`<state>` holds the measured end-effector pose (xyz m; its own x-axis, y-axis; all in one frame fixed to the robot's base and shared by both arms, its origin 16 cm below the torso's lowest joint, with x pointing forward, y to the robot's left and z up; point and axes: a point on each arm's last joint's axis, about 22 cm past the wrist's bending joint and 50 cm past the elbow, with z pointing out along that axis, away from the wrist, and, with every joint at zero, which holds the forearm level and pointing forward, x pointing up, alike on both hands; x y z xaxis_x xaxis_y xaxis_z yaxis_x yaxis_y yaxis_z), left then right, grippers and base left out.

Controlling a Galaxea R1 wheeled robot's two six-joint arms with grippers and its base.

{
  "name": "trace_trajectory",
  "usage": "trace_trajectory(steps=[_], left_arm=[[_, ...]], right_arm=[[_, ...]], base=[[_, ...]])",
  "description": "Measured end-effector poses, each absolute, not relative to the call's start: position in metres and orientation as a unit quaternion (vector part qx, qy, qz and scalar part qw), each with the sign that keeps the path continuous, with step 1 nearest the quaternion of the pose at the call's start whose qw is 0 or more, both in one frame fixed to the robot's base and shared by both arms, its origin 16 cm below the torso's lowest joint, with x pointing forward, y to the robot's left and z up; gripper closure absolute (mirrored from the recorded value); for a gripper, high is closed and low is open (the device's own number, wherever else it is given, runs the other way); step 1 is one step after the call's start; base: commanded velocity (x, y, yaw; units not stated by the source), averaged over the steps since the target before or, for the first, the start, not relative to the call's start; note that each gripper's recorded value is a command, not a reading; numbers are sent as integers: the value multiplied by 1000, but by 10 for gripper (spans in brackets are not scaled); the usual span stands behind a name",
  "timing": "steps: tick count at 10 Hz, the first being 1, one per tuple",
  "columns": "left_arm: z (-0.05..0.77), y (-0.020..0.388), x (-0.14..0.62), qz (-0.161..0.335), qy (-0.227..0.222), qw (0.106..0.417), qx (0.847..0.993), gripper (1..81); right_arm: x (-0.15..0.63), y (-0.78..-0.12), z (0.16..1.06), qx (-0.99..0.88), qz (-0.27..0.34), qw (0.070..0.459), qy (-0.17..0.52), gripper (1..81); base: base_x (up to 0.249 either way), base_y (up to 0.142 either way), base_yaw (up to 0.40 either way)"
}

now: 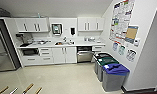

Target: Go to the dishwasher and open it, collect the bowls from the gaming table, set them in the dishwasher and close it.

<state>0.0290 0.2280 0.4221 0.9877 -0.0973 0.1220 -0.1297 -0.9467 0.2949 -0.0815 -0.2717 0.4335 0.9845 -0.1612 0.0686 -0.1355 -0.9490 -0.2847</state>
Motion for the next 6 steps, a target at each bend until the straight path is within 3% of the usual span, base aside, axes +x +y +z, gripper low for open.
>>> trace_trajectory(steps=[6], left_arm=[[422,226,29,53,-58,154,985,811]], right_arm=[[-82,-272,434,-986,-45,141,75,811]], base=[[202,0,0]])
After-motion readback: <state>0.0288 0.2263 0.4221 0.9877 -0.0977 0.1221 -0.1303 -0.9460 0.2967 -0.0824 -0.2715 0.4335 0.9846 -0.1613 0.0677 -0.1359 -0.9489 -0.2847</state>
